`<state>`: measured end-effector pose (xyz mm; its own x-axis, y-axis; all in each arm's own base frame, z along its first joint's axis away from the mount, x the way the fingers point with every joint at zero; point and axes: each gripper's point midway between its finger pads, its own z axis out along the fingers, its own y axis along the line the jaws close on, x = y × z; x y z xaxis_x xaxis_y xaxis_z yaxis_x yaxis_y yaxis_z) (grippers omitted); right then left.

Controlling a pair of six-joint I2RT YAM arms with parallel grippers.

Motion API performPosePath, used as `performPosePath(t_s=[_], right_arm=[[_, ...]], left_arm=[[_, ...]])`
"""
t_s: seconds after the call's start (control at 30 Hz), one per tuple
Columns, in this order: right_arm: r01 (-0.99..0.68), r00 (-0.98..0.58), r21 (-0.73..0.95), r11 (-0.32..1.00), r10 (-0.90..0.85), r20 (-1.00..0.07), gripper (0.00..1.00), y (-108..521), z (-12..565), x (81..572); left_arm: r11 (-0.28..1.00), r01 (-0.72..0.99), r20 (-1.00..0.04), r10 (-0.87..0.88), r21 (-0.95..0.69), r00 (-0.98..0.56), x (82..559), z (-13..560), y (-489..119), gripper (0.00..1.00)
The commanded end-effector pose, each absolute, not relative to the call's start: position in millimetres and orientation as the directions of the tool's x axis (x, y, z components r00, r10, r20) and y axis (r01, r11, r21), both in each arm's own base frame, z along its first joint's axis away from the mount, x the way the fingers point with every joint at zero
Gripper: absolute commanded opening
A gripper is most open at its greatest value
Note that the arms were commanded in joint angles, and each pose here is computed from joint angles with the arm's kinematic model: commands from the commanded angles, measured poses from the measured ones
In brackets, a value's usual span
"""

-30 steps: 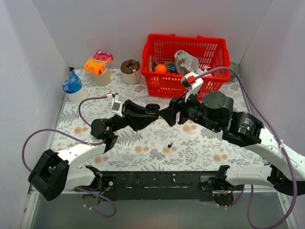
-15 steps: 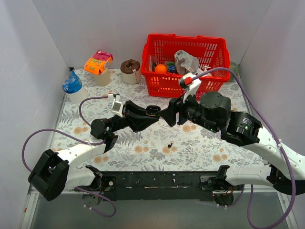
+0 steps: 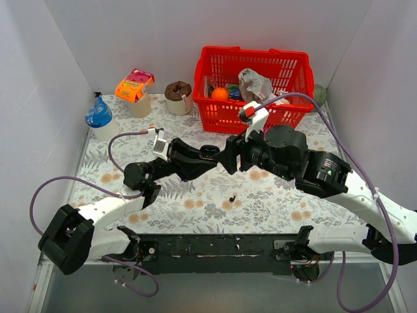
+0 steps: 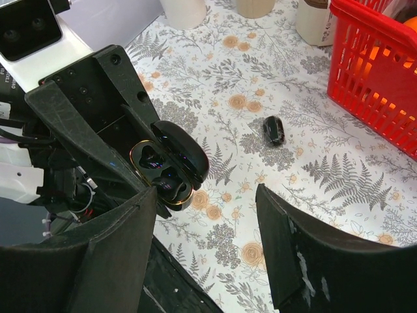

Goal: Insert the wireless bluetooth earbuds into the charging case
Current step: Adjust the earbud with the charging case, then pick up the earbud from the center of the board.

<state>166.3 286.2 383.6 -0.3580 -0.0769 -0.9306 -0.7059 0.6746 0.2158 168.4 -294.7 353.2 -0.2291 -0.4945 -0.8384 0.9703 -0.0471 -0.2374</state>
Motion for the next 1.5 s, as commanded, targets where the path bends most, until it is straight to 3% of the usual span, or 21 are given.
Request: performPosePath(t_s=[0.0,0.73,0.83,0.97,1.07,1.17,1.3,1.47], right_arm=[[-0.697,-0.346,0.210,0.686,-0.066,-0.936,0.70,288,385,170],[-0.626,-0.388,0.223,0.748,-0.050,-0.920,0.71,284,374,189],[-0.637,-0.386,0.231,0.736,-0.046,-0.921,0.75,286,376,189],[-0.729,-0.327,0.277,0.626,0.037,-0.944,0.92,290,405,170],[-0.753,-0.279,0.300,0.586,0.129,-0.952,0.94,278,432,162],[-0.714,-0.232,0.305,0.630,0.199,-0.952,0.96,252,444,164],[-0.594,-0.232,0.304,0.745,0.204,-0.951,0.96,223,409,179],[-0.472,-0.444,0.246,0.846,0.013,-0.896,0.93,225,295,190]], left_arm=[[-0.077,0.988,-0.824,-0.546,-0.132,-0.153,152,383,-287,0.00],[-0.072,0.993,-0.832,-0.541,-0.098,-0.122,146,384,-284,0.00],[-0.068,0.992,-0.835,-0.537,-0.103,-0.123,147,382,-285,0.00],[-0.051,0.993,-0.834,-0.538,-0.108,-0.119,150,379,-285,0.00],[-0.029,0.994,-0.836,-0.538,-0.110,-0.108,152,376,-284,0.00],[-0.011,0.993,-0.838,-0.535,-0.117,-0.105,154,371,-283,0.00],[-0.002,0.993,-0.843,-0.529,-0.117,-0.100,151,367,-280,0.00],[0.025,0.988,-0.847,-0.519,-0.150,-0.115,142,353,-269,0.00]])
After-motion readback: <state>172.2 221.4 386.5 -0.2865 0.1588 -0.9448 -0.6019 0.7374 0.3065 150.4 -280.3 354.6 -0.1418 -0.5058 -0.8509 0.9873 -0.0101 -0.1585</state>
